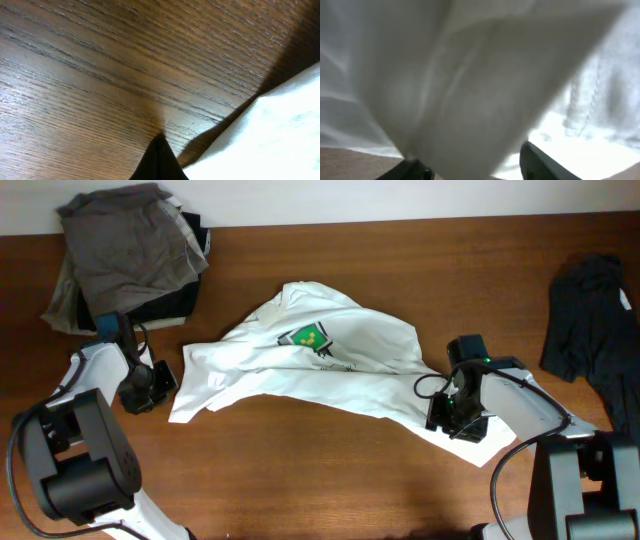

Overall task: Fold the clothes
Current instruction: 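Move the right gripper to the T-shirt's right sleeve and grasp it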

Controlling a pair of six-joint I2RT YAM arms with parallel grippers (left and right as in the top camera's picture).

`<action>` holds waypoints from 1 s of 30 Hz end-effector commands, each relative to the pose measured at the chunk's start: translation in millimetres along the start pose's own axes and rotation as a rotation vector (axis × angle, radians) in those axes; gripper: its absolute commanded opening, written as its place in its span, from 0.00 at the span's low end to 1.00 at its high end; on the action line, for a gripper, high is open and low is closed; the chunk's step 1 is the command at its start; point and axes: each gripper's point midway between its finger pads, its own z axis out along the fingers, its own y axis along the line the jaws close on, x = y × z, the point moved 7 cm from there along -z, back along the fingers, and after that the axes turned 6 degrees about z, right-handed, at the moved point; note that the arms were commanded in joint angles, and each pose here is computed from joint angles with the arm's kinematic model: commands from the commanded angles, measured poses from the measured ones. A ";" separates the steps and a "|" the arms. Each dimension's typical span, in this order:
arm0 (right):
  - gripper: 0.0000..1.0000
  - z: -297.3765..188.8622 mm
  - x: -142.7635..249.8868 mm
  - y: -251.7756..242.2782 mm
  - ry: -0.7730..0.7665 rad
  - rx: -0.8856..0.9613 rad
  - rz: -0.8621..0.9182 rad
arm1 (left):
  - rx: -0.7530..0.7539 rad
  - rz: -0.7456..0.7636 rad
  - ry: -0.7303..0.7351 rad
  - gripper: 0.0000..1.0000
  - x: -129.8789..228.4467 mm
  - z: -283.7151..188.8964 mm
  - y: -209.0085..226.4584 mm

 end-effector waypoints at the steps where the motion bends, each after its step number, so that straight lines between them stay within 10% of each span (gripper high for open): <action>1: 0.55 11.9 8.3 -2.1 0.025 -0.010 0.008 | 0.000 -0.005 0.051 0.01 5.7 18.2 -1.6; 12: 0.37 2.3 1.3 2.3 0.004 -0.020 0.006 | 0.000 -0.005 0.051 0.01 5.8 18.2 -1.6; 30: 0.38 2.1 6.5 -1.4 0.029 0.002 0.008 | 0.000 -0.005 0.055 0.01 6.5 18.2 -1.5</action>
